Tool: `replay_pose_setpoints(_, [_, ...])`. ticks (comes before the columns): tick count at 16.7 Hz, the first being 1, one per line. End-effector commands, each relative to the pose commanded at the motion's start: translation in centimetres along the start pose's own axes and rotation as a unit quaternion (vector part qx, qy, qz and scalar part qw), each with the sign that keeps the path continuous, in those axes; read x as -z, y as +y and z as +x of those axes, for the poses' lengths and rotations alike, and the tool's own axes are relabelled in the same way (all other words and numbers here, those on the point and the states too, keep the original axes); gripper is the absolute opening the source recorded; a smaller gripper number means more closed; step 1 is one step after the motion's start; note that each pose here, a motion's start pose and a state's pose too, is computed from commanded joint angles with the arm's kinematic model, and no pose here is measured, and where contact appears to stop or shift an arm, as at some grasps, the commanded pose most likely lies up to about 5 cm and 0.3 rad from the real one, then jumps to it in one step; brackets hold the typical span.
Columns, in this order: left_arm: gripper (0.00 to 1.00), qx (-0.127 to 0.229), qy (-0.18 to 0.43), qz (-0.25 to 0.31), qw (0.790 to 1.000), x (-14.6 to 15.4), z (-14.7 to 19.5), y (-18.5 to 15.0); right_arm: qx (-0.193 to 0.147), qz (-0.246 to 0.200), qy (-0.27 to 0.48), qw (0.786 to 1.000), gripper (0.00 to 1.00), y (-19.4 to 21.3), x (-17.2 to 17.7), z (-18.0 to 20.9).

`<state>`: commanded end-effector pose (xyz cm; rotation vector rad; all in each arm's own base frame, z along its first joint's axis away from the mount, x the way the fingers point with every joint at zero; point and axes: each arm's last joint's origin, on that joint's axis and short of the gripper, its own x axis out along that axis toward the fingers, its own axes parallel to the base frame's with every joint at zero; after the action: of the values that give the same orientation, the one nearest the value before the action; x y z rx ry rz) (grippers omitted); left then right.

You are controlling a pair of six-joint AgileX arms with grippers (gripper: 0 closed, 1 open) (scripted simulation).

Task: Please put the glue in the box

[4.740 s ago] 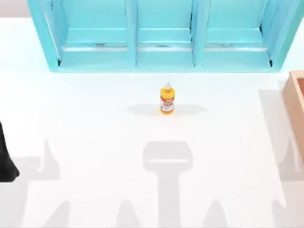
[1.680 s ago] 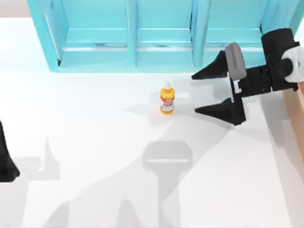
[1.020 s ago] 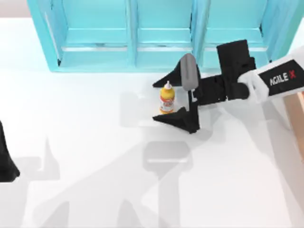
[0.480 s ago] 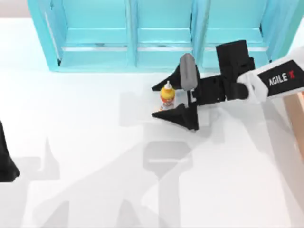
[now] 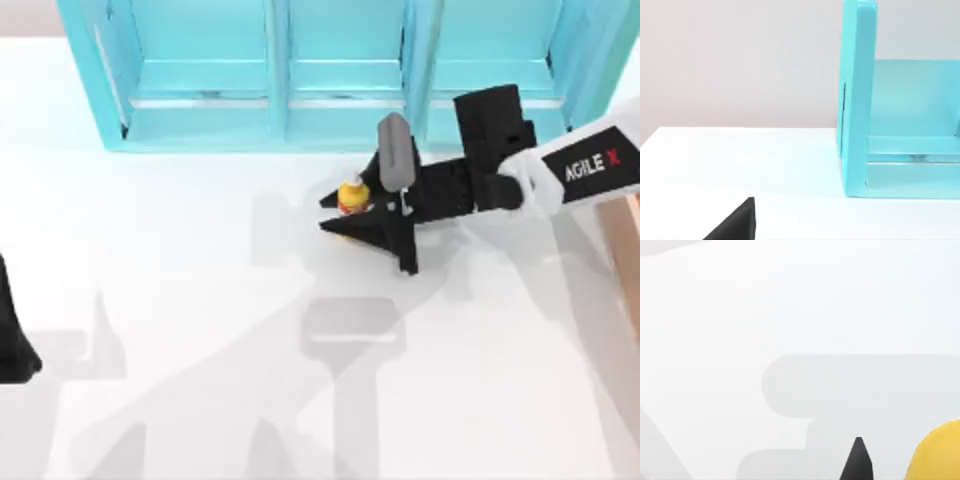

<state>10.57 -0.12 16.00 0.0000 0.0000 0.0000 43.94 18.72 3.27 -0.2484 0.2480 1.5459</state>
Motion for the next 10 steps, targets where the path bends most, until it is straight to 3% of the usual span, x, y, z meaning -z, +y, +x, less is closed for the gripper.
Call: replay_pose_setpoints(10, [1.00,0.000,0.000,0.000,1.000,0.00,0.00,0.00,0.003,0.000,0.000,1.000,0.00,-0.13,-0.15,-0.24])
